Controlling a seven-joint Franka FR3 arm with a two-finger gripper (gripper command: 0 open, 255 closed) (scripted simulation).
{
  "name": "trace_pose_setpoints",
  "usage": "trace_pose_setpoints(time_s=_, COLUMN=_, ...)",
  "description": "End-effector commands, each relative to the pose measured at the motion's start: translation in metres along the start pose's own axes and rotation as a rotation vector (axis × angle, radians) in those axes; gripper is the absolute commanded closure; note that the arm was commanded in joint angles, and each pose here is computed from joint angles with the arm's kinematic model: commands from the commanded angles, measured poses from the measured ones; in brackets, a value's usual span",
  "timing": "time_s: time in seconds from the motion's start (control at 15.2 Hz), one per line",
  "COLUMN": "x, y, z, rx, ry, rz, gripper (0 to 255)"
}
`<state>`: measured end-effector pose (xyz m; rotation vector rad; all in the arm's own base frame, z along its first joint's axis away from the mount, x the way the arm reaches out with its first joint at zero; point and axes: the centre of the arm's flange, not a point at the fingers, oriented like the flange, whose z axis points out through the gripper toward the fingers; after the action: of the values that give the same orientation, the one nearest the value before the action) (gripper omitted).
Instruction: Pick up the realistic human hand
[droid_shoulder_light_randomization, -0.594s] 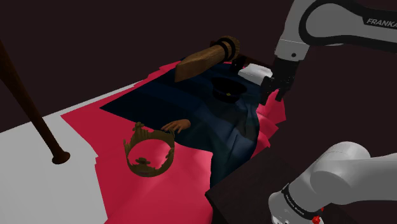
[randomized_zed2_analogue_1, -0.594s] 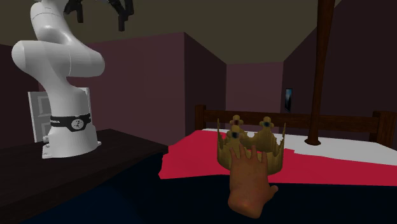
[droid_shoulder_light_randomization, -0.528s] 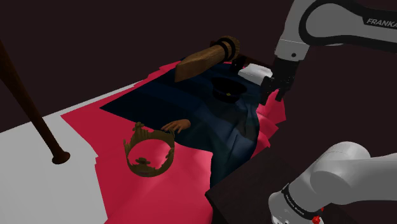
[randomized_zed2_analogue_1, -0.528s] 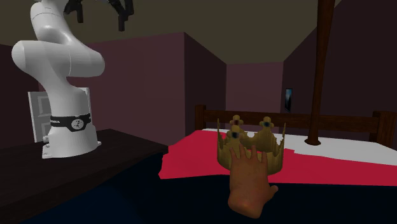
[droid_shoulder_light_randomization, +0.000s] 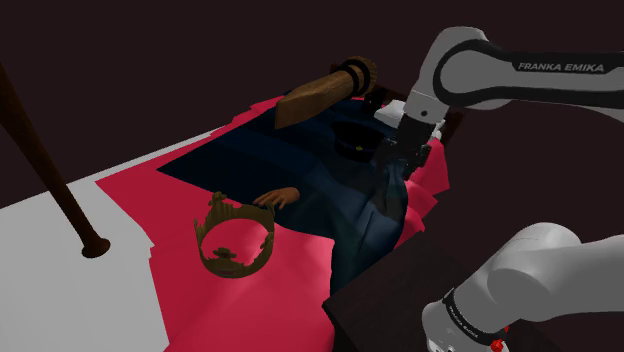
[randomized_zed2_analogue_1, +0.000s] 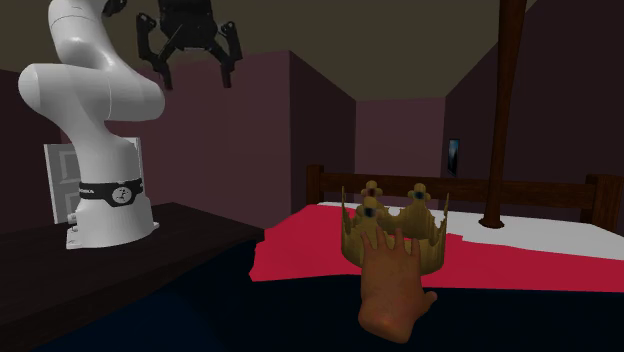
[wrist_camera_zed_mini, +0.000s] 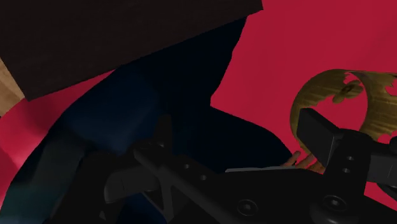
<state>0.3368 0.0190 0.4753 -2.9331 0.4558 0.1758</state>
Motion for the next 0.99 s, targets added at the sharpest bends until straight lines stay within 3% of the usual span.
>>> trace_pose_setpoints(time_s=0.0, x=0.011, y=-0.007, z=0.021, rx=0.045, ry=0.012, rz=0.05, gripper=0)
trace_pose_setpoints(time_s=0.92, x=0.096, y=-0.056, z=0.151, rx=0.346, ry=0.078, rz=0.374, gripper=0)
